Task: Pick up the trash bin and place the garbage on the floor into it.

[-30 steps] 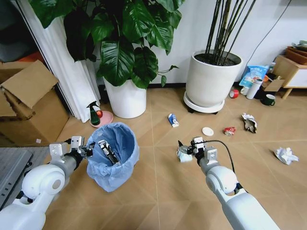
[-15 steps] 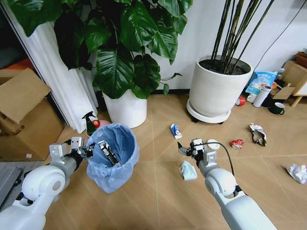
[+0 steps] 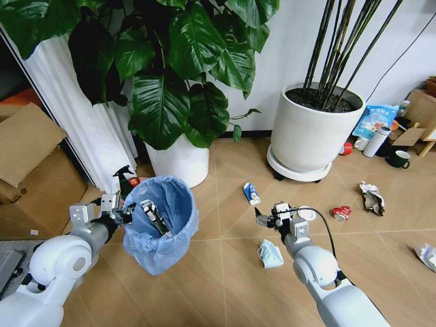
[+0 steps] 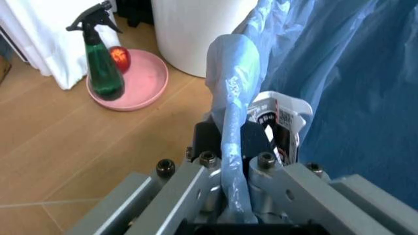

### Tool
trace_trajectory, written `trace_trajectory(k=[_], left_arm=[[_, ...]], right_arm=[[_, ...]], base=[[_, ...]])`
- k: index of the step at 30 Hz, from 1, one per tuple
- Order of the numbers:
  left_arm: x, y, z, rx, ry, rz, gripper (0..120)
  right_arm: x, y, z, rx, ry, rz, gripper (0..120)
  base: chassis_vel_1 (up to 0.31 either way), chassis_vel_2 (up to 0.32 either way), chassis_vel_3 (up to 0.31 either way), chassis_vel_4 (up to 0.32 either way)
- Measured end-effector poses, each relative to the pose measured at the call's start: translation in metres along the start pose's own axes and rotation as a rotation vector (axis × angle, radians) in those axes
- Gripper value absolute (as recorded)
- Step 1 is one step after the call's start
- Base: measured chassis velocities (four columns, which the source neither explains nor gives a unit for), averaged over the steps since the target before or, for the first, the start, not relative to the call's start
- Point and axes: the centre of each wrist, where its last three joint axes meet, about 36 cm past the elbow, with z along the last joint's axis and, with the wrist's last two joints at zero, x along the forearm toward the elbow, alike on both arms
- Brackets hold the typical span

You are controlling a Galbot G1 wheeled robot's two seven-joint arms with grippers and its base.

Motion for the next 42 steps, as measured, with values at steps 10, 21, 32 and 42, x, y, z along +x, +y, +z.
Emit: trace_trajectory(k=[10, 21, 32, 42], left_arm=[[0.003, -0.003, 0.001, -0.003, -0.002, 0.009, 0], [0.005, -0.006, 0.001, -0.005, -0.006, 0.015, 0], [0.008, -0.007, 0.000, -0.011, -0.010, 0.009, 0], [0.009, -0.008, -0.002, -0.022, -0.015, 0.010, 0]], right_arm=[[0.011, -0.003, 0.009, 0.014, 0.018, 0.001, 100], [0.018, -0.004, 0.034, 0.050, 0.025, -0.065, 100], [-0.019, 0.006, 0.083, 0.092, 0.173, -0.386, 100], [-0.067, 0.025, 0.100, 0.102, 0.270, -0.398, 100]], base=[[-0.123, -0.121, 0.132, 0.123], [-0.194, -0.188, 0.185, 0.179], [0.036, 0.011, -0.018, -0.007], [0.000, 0.000, 0.000, 0.000]])
